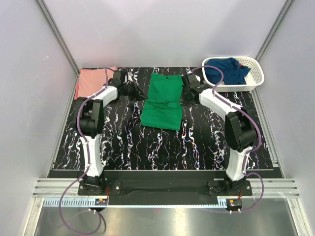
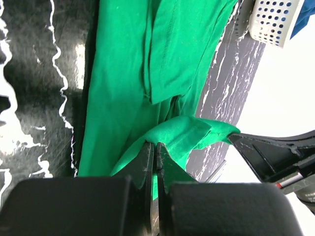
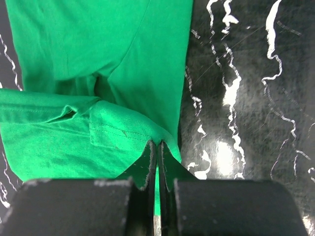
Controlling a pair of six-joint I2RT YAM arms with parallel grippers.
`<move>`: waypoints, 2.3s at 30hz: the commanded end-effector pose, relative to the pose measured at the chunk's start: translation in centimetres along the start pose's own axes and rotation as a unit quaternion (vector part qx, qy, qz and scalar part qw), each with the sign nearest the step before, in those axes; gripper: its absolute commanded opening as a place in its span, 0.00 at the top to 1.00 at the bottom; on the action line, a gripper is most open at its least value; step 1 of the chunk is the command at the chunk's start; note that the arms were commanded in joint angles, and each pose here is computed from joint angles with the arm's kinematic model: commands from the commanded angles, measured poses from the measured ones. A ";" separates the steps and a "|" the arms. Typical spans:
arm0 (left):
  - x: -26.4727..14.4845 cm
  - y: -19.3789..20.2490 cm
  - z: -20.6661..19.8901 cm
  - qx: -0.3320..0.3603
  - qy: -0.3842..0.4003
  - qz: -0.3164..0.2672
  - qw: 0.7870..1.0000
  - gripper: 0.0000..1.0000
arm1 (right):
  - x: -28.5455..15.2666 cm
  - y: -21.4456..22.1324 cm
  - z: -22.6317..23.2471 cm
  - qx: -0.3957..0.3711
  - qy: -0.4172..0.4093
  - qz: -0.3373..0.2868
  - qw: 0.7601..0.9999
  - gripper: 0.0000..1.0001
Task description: Fold and stack the t-shirts
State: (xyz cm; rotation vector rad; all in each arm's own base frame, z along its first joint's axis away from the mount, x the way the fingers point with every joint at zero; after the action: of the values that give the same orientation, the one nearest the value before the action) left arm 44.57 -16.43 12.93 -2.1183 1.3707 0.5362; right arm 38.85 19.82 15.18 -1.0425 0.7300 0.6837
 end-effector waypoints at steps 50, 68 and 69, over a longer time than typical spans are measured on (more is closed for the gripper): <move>-4.4 3.8 2.8 0.063 -0.096 -0.038 0.993 0.55 | 0.1 -2.2 -2.5 0.022 -0.087 0.070 0.993 0.60; -2.5 9.0 3.2 0.073 -0.088 0.018 0.993 1.00 | -0.5 6.2 -5.2 0.042 -0.181 0.161 0.969 0.57; -2.6 9.4 3.3 0.072 -0.094 0.022 0.993 1.00 | -0.4 6.4 -5.2 0.040 -0.188 0.163 0.968 0.57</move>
State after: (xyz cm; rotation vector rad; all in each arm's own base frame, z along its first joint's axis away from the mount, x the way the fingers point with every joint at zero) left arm 35.71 -15.07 8.77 -1.9006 1.3268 0.6559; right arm 31.89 16.33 9.08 -0.7108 0.7353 1.0699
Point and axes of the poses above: each gripper's point midway between its finger pads, its own x axis out along the fingers, its own z axis along the line the jaws close on, y = z × x, the point moved 7 cm from there along -x, back along the fingers, and after that the axes turned 7 degrees about x, right-handed, at the moved point
